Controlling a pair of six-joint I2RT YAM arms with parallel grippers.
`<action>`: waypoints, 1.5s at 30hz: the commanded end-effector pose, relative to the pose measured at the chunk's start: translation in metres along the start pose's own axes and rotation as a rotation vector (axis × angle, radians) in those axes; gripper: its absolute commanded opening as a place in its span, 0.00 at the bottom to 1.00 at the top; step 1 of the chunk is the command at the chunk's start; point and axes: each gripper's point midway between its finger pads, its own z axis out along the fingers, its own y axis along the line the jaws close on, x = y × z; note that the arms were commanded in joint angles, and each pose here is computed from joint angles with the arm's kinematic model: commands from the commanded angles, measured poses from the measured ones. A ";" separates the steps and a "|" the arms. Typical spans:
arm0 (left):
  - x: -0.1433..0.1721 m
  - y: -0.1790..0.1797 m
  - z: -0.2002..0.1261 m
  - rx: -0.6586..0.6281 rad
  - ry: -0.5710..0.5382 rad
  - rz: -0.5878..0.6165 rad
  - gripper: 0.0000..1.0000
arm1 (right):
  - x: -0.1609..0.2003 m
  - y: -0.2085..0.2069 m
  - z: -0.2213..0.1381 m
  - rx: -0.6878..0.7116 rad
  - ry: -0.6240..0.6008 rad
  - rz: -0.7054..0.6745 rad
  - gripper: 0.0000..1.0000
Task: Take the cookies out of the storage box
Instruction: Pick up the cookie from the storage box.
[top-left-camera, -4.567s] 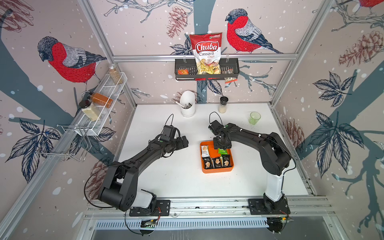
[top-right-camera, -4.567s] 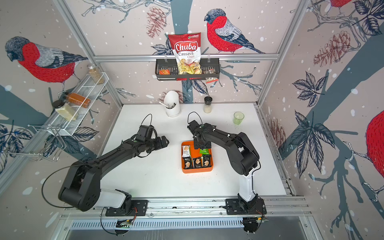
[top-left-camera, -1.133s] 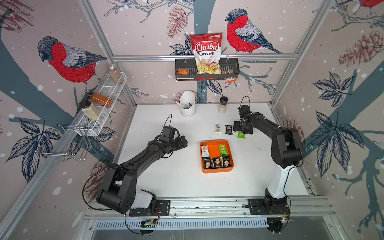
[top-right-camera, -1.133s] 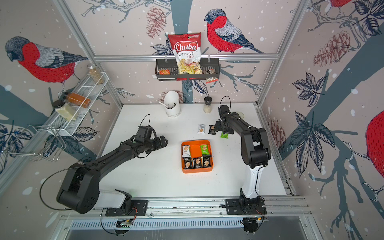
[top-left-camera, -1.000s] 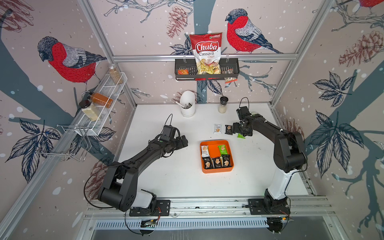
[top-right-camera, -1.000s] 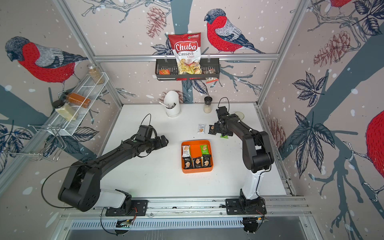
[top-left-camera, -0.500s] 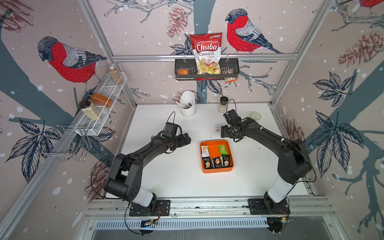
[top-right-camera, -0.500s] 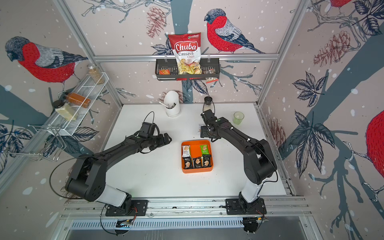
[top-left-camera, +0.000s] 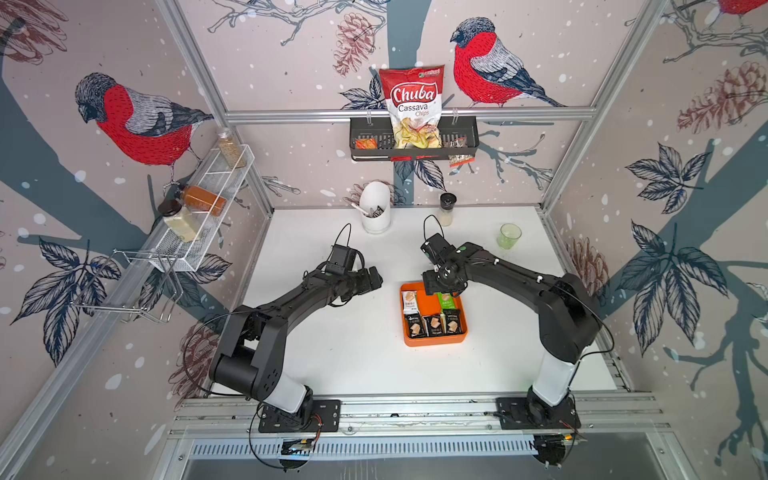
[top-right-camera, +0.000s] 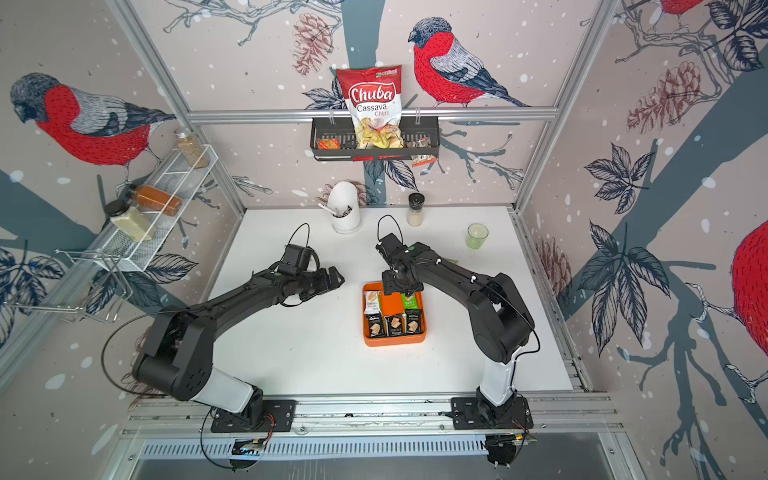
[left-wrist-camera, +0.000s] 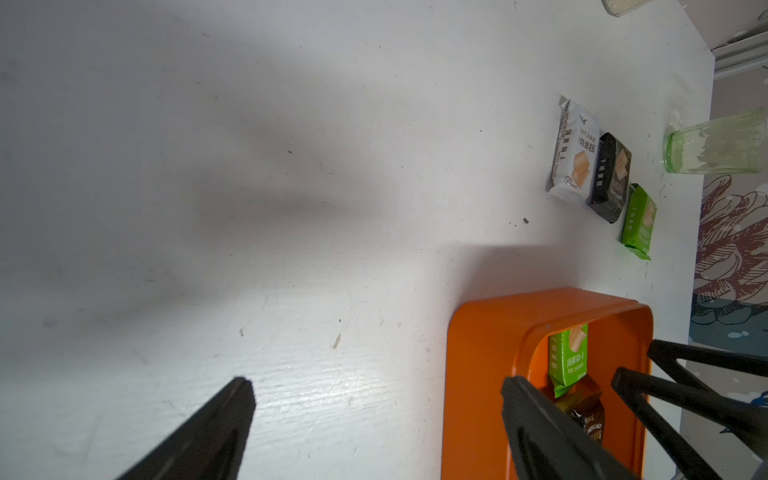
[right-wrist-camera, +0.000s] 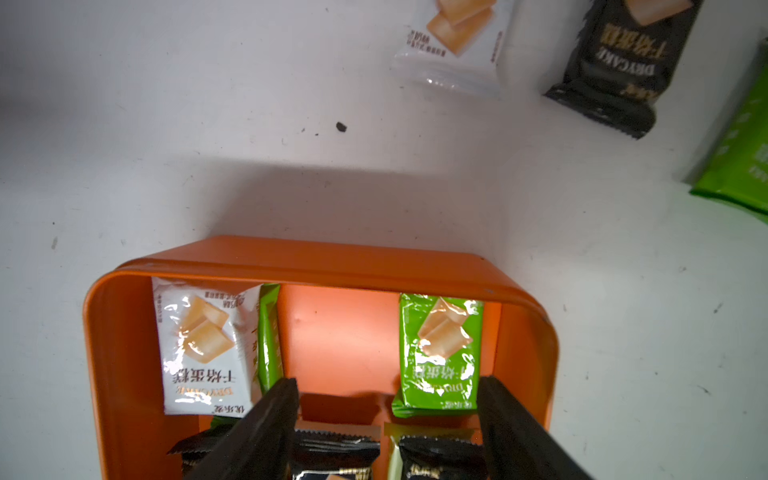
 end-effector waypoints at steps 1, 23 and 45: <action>-0.005 -0.003 -0.002 0.009 -0.013 0.022 0.97 | 0.003 0.002 0.007 0.026 0.030 0.009 0.72; 0.000 0.006 -0.011 -0.025 -0.035 0.029 0.96 | 0.015 -0.031 0.046 0.133 0.109 0.109 0.72; 0.003 0.010 -0.017 -0.030 -0.060 -0.009 0.97 | 0.008 -0.027 0.042 0.101 0.085 -0.002 0.76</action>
